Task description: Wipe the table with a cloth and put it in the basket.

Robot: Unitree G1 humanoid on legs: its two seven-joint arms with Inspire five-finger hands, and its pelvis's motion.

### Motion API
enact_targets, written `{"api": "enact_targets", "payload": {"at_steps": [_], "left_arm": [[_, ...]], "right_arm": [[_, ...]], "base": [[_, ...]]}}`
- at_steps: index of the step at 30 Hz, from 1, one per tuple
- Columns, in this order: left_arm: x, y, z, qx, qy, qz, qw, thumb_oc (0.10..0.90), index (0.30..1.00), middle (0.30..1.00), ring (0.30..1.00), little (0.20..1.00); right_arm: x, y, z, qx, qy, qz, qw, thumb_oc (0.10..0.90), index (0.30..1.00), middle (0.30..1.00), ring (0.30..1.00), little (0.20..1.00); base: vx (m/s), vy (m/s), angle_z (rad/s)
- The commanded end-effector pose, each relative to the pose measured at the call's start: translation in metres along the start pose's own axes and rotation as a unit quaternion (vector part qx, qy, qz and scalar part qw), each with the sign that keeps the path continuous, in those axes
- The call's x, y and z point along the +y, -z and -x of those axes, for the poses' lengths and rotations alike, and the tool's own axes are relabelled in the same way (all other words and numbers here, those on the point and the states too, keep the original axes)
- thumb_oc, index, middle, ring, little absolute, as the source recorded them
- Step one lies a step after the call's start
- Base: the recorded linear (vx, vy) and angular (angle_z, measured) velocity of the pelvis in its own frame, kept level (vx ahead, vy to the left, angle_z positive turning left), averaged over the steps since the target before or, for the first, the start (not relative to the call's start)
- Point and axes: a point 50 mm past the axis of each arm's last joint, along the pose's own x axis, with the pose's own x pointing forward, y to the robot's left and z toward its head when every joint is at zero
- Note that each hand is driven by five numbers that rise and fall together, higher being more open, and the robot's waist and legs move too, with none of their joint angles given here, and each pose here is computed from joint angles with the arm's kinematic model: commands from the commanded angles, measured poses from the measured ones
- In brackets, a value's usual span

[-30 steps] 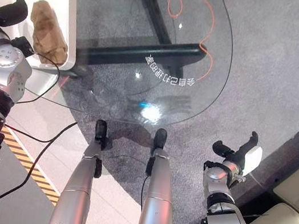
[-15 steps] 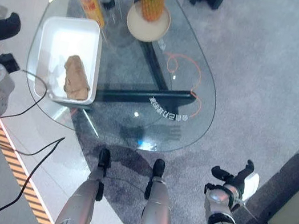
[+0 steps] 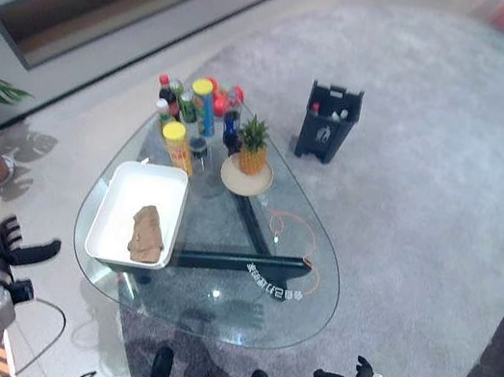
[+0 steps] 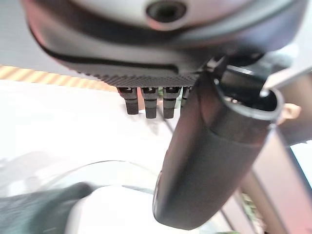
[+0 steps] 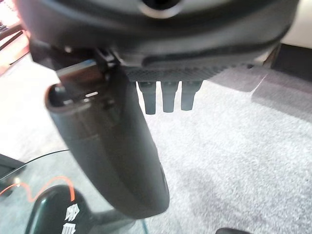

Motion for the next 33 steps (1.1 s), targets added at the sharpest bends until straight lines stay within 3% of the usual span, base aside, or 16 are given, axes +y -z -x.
{"api": "enact_targets", "payload": {"at_steps": [1, 6, 12, 18, 33], "left_arm": [[0.004, 0.009, -0.002, 0.021, 0.028, -0.057, 0.998, 0.800, 0.900, 0.900, 0.900, 0.900], [0.005, 0.083, 0.028, 0.187, 0.097, -0.152, 0.966, 0.800, 0.900, 0.900, 0.900, 0.900], [0.001, 0.125, 0.057, 0.292, 0.158, -0.229, 0.915, 0.800, 0.900, 0.900, 0.900, 0.900], [-0.012, 0.134, 0.067, 0.303, 0.190, -0.282, 0.890, 0.800, 0.900, 0.900, 0.900, 0.900], [-0.025, 0.132, 0.067, 0.288, 0.213, -0.283, 0.890, 0.800, 0.900, 0.900, 0.900, 0.900]], "right_arm": [[-0.015, 0.023, 0.000, 0.041, -0.010, 0.036, 0.998, 0.800, 0.900, 0.900, 0.900, 0.900], [-0.012, 0.039, 0.003, 0.093, -0.046, 0.064, 0.992, 0.800, 0.900, 0.900, 0.900, 0.900], [0.001, 0.053, 0.010, 0.138, -0.113, 0.143, 0.973, 0.800, 0.900, 0.900, 0.900, 0.900], [0.013, 0.060, 0.017, 0.143, -0.143, 0.193, 0.960, 0.800, 0.900, 0.900, 0.900, 0.900], [0.022, 0.056, 0.018, 0.122, -0.166, 0.240, 0.949, 0.800, 0.900, 0.900, 0.900, 0.900]], "base": [[0.04, -0.005, 0.01], [0.04, 0.003, 0.00], [0.05, 0.006, -0.07], [0.01, 0.001, -0.01], [0.00, 0.000, 0.00]]}}
